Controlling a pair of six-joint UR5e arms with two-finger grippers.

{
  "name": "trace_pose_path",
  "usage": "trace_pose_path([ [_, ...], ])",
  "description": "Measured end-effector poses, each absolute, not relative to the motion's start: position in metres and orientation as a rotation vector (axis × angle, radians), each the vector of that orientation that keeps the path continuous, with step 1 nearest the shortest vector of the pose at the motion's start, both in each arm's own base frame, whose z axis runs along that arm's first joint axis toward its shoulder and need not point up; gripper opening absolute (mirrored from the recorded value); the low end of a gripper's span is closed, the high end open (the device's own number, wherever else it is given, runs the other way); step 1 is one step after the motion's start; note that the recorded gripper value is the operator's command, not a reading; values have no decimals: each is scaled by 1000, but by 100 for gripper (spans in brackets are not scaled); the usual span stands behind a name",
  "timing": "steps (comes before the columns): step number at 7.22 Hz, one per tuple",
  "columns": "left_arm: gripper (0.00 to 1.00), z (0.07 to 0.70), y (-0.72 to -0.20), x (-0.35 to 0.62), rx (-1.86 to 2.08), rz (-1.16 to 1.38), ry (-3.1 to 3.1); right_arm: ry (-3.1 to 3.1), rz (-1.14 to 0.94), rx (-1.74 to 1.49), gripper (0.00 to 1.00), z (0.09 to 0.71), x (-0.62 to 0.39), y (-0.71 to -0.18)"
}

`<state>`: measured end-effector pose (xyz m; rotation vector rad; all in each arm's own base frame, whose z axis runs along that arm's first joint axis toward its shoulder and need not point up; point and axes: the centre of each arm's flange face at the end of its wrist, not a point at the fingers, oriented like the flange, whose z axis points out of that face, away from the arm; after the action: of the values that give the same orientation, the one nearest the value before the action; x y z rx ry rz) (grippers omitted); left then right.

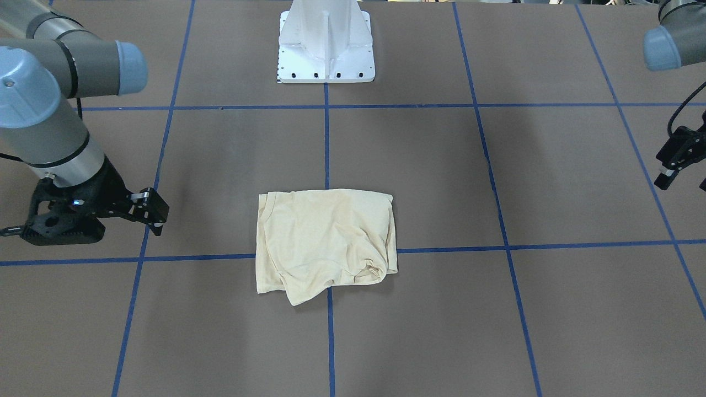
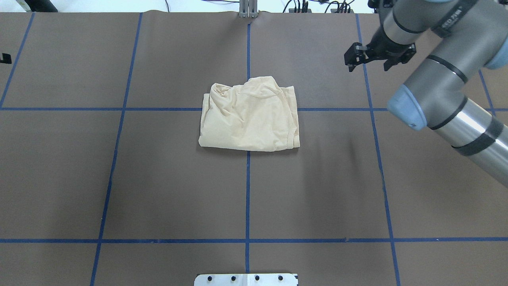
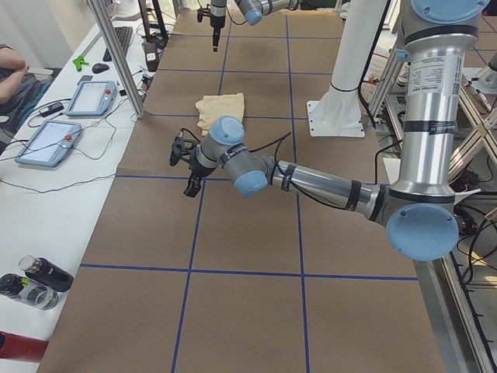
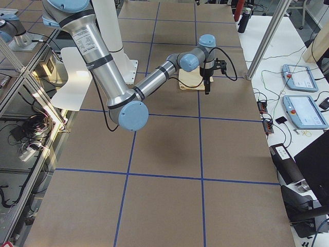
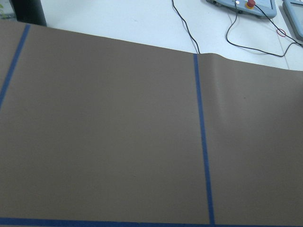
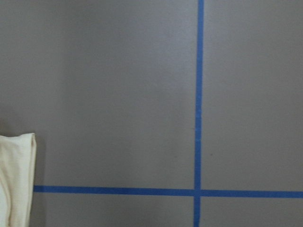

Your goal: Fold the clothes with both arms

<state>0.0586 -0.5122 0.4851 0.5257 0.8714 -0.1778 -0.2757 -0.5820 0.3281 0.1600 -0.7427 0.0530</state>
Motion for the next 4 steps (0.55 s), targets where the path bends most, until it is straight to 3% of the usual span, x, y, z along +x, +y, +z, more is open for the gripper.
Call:
trace_pose_path([
  [4, 99, 544, -501, 41, 494, -132, 755, -636, 79, 104, 100, 440, -176, -572],
])
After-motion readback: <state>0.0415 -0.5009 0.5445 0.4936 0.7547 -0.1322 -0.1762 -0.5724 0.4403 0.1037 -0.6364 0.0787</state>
